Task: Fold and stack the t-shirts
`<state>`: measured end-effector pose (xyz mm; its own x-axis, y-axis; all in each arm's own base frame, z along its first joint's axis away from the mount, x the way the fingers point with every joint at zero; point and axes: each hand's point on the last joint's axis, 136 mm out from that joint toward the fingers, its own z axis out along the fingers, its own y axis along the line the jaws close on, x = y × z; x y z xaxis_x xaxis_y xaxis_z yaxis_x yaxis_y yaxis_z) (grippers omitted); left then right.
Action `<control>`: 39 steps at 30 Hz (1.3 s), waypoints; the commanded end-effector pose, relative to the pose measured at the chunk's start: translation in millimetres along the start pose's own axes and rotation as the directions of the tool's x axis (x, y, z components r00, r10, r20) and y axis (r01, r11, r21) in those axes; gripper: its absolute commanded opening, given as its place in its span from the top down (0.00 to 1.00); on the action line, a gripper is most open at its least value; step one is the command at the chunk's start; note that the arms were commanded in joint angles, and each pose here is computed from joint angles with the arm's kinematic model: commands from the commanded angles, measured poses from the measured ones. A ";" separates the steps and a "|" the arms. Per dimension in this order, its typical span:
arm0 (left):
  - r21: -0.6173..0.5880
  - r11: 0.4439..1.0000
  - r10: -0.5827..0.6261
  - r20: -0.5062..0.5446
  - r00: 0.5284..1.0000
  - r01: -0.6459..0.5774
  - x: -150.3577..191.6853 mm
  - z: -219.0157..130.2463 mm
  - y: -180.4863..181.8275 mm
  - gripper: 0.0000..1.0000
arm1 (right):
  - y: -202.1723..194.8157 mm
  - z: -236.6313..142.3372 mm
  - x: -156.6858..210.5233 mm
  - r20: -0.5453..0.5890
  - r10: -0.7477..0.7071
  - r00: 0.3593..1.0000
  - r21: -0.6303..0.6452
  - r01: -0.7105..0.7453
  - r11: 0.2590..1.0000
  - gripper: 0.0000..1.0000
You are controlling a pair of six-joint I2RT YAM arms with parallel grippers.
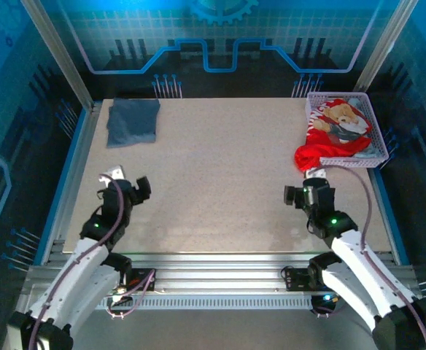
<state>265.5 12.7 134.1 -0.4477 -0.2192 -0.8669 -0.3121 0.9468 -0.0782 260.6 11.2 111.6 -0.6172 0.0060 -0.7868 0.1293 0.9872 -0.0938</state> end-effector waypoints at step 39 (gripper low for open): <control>0.194 0.979 0.028 0.183 0.983 -0.064 -24.8 126.5 -33.8 0.01 | 23.0 114.4 -70.8 0.284 -0.033 0.958 -0.121 0.070 0.990 0.00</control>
<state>392.7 20.1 94.6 -0.2846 -0.1684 -0.9437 -0.1407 0.9811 -0.1327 396.0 14.3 100.7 -0.3541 -0.0399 -0.9343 -0.0096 0.9992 -0.0390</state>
